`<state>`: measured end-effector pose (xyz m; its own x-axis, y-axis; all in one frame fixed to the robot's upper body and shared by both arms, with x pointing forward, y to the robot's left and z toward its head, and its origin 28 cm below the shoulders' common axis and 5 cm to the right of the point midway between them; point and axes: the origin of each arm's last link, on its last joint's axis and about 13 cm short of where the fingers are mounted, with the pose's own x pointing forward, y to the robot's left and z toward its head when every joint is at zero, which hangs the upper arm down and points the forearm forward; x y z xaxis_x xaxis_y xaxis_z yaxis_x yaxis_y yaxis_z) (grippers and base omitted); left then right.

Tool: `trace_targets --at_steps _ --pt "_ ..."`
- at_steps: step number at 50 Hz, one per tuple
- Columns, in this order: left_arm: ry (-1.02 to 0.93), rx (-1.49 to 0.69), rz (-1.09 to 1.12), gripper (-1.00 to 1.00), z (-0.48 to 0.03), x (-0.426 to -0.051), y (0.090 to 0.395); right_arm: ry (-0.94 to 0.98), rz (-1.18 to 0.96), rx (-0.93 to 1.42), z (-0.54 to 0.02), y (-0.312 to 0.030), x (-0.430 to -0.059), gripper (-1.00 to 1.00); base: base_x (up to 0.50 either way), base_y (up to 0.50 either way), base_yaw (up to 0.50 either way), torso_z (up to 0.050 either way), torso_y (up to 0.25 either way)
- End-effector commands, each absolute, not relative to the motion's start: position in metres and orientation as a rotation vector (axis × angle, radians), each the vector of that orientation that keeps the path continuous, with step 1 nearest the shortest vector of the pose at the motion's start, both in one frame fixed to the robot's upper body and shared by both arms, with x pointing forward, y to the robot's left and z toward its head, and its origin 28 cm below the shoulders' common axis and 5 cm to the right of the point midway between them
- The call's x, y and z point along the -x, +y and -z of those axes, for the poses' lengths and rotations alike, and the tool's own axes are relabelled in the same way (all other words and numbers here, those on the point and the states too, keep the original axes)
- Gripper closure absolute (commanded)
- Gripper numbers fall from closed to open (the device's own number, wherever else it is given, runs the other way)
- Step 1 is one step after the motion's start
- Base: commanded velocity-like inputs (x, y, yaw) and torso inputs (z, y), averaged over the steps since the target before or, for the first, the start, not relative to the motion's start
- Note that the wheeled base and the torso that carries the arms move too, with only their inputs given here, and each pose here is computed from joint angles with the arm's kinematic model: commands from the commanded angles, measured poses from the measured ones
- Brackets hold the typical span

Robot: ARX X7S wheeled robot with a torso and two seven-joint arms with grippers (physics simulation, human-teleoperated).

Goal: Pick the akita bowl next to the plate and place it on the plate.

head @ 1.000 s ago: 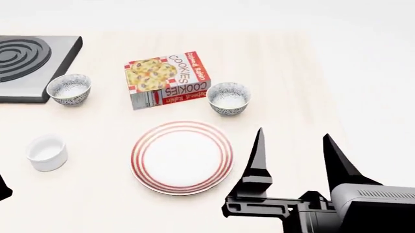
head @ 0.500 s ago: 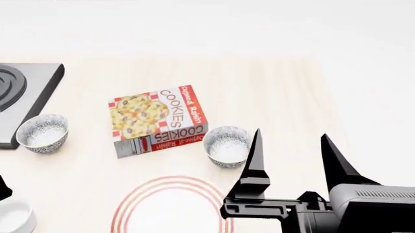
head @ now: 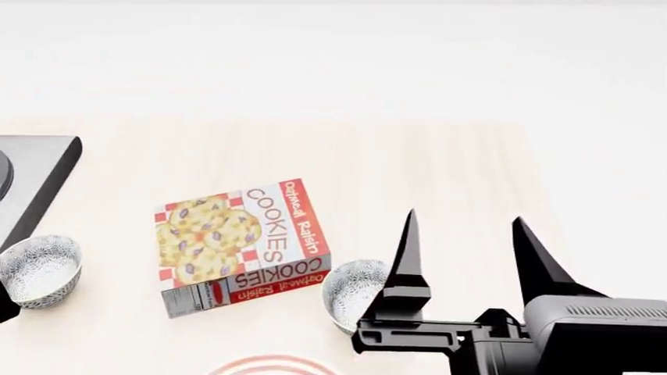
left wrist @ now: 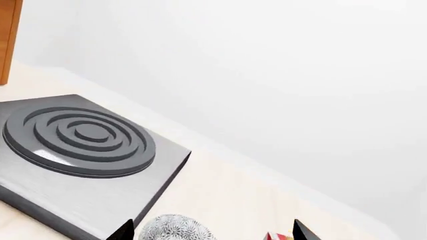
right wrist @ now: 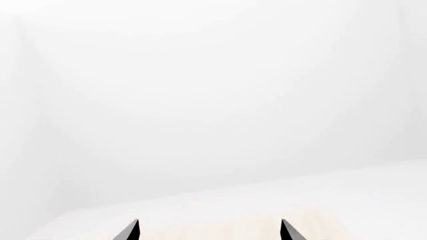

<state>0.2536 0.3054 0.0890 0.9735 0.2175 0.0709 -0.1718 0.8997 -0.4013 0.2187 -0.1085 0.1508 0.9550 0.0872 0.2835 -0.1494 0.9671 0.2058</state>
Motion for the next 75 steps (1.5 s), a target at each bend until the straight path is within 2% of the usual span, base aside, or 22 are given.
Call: trace_targets --at_steps 1,28,52,75 --pt "-0.113 0.405 -0.204 -1.0 -0.089 -0.254 0.306 -0.256 -0.115 -0.226 -0.148 -0.107 -0.223 -1.0 0.0 0.0 0.0 0.0 0.0" --pt "-0.112 0.403 -0.207 -1.0 -0.089 -0.253 0.305 0.107 -0.059 0.026 -0.145 -0.108 -0.296 -1.0 0.0 0.0 0.0 0.0 0.0" --pt "-0.112 0.402 -0.207 -1.0 -0.089 -0.253 0.305 0.416 -0.083 0.049 -0.154 -0.11 -0.351 -1.0 0.0 0.0 0.0 0.0 0.0" --pt "-0.112 0.402 -0.206 -1.0 -0.088 -0.254 0.306 0.576 -0.114 -0.002 -0.148 -0.109 -0.38 -1.0 0.0 0.0 0.0 0.0 0.0"
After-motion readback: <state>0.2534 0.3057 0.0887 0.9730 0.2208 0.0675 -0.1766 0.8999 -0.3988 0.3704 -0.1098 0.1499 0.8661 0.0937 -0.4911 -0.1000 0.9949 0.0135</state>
